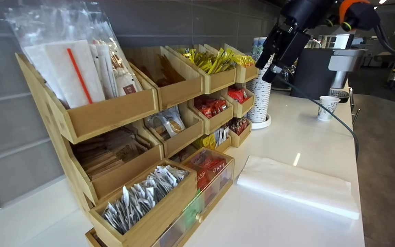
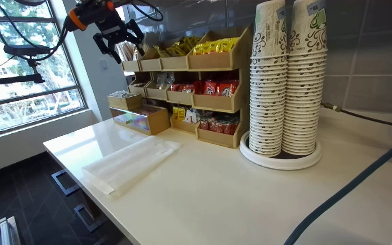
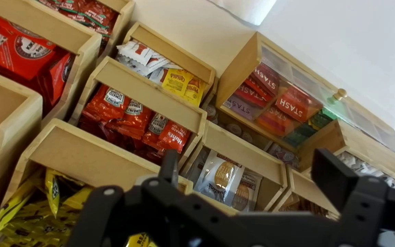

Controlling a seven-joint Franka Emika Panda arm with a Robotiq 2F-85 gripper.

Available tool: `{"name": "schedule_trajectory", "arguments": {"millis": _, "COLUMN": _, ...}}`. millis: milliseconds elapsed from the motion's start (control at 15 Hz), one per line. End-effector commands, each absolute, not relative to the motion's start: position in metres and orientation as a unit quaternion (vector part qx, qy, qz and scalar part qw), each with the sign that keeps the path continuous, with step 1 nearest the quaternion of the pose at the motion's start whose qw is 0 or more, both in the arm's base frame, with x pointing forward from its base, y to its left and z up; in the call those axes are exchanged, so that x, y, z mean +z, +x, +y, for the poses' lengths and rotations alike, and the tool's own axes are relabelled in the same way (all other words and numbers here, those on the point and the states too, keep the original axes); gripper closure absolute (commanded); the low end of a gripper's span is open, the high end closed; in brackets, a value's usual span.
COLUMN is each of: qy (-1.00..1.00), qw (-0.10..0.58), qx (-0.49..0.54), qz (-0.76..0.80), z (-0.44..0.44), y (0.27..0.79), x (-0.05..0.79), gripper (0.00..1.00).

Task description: Remove a yellow sachet from the top shelf and put it on the counter

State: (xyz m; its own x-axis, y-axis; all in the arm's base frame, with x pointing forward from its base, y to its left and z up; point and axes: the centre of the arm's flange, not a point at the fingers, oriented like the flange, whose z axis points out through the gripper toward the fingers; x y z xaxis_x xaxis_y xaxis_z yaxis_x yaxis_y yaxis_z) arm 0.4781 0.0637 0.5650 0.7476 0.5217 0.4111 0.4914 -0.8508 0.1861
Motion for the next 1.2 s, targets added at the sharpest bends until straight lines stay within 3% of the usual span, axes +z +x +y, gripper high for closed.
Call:
{"name": "schedule_trajectory", "arguments": {"millis": 0, "qy": 0.911, "qw": 0.043, "qx": 0.267, "qz": 0.311, "z": 0.063, "y": 0.492, "x": 0.563, "gripper": 0.0}}
{"name": "schedule_trajectory", "arguments": {"millis": 1133, "qy": 0.784, "qw": 0.098, "qx": 0.337, "qz": 0.513, "z": 0.064, "y": 0.549, "x": 0.57, "gripper": 0.0}}
